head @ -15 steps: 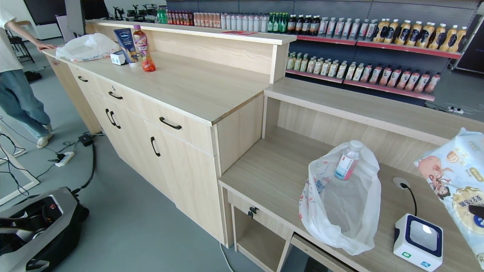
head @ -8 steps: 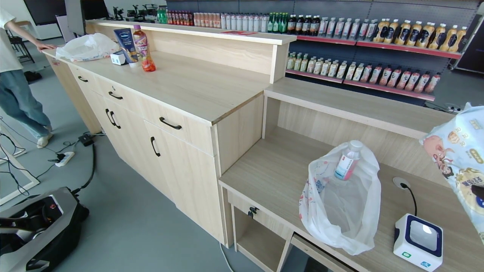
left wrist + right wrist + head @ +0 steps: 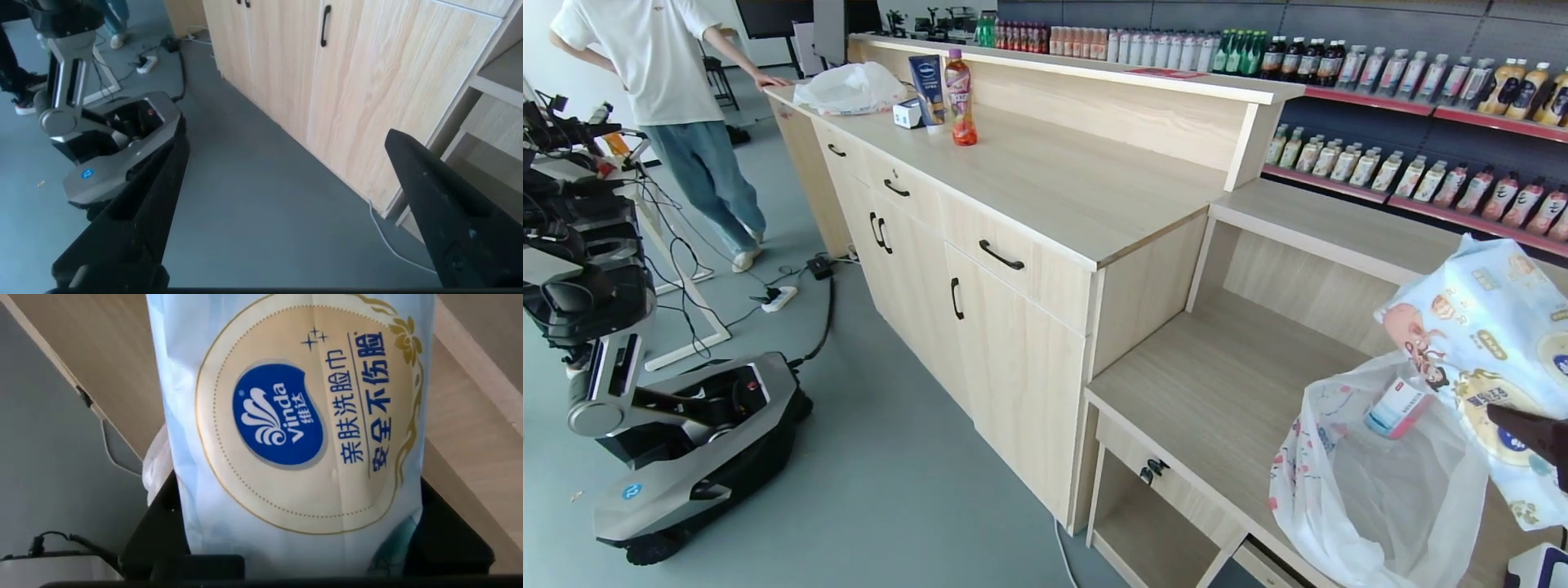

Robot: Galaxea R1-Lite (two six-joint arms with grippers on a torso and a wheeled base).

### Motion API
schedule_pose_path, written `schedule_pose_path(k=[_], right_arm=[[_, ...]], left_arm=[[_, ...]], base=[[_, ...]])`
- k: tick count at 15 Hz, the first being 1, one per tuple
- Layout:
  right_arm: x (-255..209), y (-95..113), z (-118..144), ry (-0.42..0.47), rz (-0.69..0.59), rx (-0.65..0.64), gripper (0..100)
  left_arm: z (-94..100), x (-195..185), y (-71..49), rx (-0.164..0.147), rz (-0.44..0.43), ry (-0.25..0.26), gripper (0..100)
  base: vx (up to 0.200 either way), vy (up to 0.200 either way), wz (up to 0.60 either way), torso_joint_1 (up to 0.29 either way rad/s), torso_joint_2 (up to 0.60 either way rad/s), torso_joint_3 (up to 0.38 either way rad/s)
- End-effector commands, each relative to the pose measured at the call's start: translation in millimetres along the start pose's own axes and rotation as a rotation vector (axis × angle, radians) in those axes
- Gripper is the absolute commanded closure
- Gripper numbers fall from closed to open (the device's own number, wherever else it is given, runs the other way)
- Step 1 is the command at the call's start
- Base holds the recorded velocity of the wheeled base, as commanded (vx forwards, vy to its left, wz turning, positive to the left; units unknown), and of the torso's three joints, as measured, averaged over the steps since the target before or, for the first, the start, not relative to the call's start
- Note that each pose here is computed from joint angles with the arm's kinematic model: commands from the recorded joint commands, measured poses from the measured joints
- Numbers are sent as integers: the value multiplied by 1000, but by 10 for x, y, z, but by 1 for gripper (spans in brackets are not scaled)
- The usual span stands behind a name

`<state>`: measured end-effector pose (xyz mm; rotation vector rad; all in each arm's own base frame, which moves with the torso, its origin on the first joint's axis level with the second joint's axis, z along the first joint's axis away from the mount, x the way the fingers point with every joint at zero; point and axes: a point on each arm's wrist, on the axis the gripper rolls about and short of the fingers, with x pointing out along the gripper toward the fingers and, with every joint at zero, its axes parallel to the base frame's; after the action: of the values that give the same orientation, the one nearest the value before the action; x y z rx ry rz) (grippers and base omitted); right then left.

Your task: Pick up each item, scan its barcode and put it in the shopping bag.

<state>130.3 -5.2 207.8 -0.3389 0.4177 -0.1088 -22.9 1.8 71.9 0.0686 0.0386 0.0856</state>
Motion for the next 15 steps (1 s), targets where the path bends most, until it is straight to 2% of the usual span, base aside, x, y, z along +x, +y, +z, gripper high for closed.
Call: schedule_pose_path(k=[1, 7, 15], right_arm=[[233, 7, -101, 119, -3, 0, 100], [487, 39, -378, 302, -3, 70, 100], [768, 51, -571, 459, -7, 125, 100]], left_arm=[[0, 0, 0, 0, 1, 0, 0], [0, 0, 0, 0, 1, 0, 0], [0, 0, 0, 0, 1, 0, 0]], base=[[0, 0, 0, 0, 0, 0], [0, 0, 0, 0, 0, 0], [0, 0, 0, 0, 0, 0]])
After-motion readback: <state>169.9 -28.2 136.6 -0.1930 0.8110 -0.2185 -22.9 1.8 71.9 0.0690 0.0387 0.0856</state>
